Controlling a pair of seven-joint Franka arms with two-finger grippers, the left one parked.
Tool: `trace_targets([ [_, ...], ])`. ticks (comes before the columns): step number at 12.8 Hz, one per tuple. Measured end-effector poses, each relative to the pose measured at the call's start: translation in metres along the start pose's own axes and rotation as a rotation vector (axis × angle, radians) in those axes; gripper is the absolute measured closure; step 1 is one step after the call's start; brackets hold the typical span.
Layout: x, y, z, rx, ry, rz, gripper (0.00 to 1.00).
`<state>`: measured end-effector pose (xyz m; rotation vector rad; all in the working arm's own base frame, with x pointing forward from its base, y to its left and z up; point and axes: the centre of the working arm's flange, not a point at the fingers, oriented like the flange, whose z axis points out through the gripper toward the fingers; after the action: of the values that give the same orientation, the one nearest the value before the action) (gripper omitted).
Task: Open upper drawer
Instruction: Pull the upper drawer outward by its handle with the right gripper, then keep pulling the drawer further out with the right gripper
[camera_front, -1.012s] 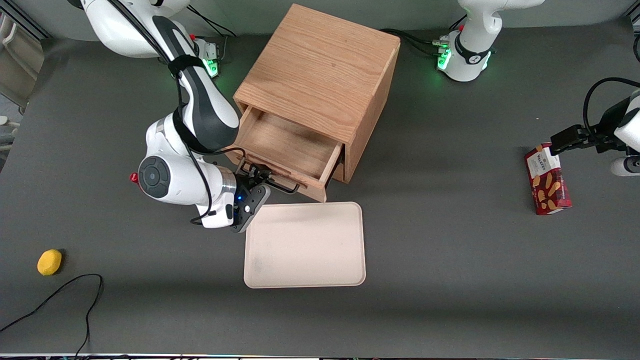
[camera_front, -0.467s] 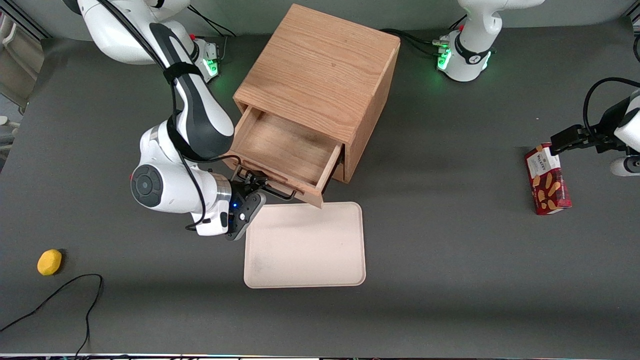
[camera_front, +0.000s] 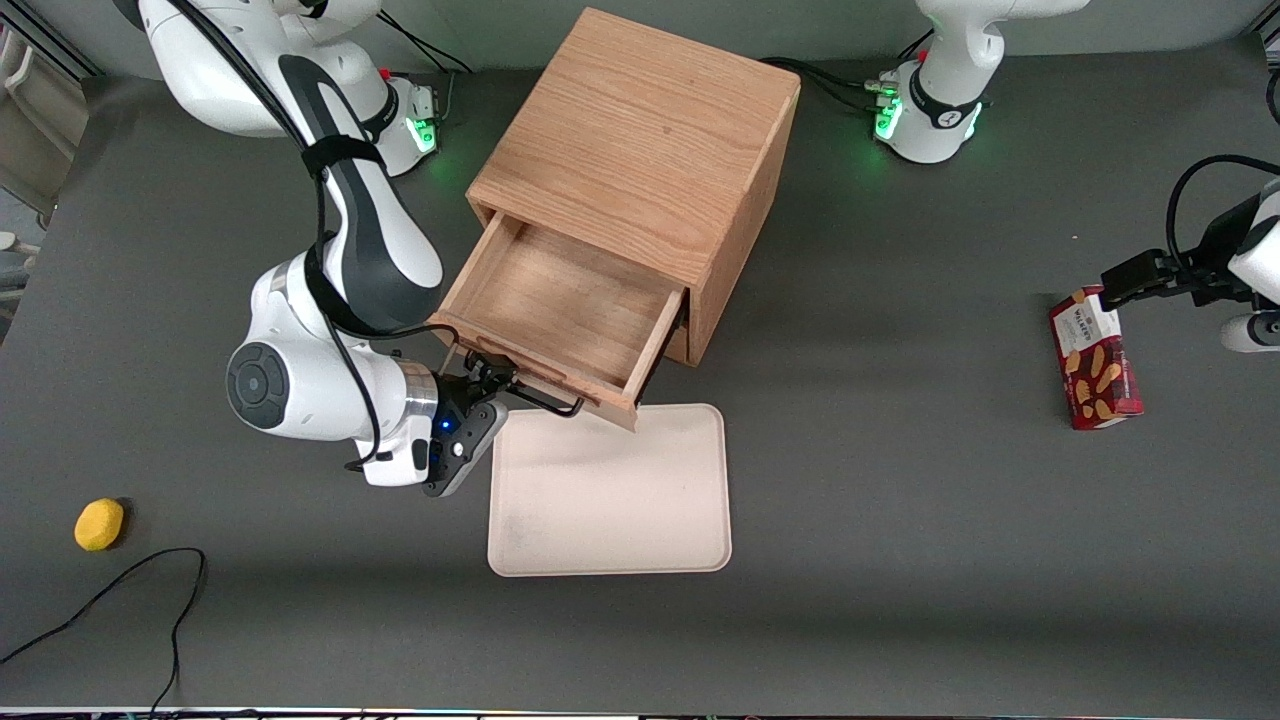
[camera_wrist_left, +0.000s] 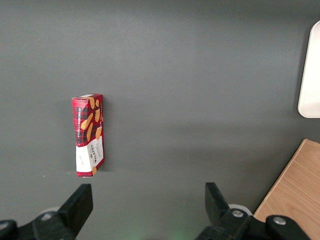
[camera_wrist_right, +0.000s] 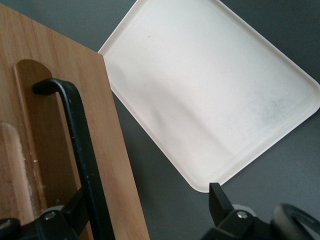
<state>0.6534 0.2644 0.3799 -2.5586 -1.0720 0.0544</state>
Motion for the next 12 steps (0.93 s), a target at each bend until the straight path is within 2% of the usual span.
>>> trace_targets([
  [12,0.015,0.021,-0.008,-0.025,0.037,-0.005,0.0],
])
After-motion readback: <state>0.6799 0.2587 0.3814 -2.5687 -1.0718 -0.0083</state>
